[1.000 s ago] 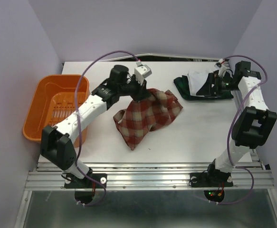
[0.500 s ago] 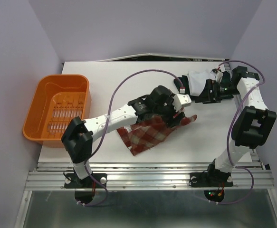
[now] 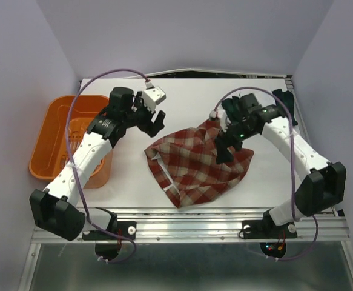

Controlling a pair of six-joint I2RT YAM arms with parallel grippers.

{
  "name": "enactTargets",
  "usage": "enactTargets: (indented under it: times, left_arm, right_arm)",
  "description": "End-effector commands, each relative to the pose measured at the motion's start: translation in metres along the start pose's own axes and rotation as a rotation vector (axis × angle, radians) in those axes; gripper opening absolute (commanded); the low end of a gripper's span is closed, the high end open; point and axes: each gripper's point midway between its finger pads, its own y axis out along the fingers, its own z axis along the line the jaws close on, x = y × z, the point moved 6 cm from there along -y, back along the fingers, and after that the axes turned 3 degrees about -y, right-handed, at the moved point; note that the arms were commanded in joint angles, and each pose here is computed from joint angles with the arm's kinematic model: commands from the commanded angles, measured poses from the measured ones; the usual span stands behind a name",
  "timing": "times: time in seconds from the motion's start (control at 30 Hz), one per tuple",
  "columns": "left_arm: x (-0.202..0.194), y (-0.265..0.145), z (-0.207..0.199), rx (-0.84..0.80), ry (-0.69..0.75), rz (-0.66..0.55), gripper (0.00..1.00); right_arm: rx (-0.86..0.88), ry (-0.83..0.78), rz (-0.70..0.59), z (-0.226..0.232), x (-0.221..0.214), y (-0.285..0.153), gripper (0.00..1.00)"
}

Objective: Fold and stack the skirts
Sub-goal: Flatten the skirt out

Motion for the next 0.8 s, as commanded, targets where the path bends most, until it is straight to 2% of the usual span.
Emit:
enactTargets:
  times: [0.0,0.07,0.2,0.4,0.6,0.7,0.77]
  left_arm:
    - [-0.089,0.002,0.007,0.005,-0.085,0.288,0.81]
    - [-0.116,0.0,0.014,0.028,-0.15,0.352,0.79]
    - [-0.145,-0.001,0.022,0.022,-0.28,0.406,0.78]
    - [-0.151,-0.002,0.03,0.041,-0.354,0.407,0.86]
    - [-0.155,-0.003,0.038,0.069,-0.375,0.436,0.88]
    - [-0.153,-0.002,0.042,0.074,-0.384,0.429,0.88]
    - [-0.154,-0.002,0.044,0.077,-0.394,0.426,0.88]
  right_arm:
    - [-0.066,-0.268,0.086,0.018,0.005,0.03,0.98]
    - [0.005,-0.35,0.128,0.041,0.004,0.047,0.96]
    - [0.046,-0.528,0.217,0.074,-0.007,0.081,0.94]
    - [0.1,-0.592,0.244,0.098,0.008,0.126,0.95]
    - [0.083,-0.678,0.296,0.105,0.007,0.171,0.96]
    - [0.066,-0.699,0.321,0.103,0.0,0.188,0.93]
    - [0.045,-0.713,0.32,0.101,0.001,0.194,0.85]
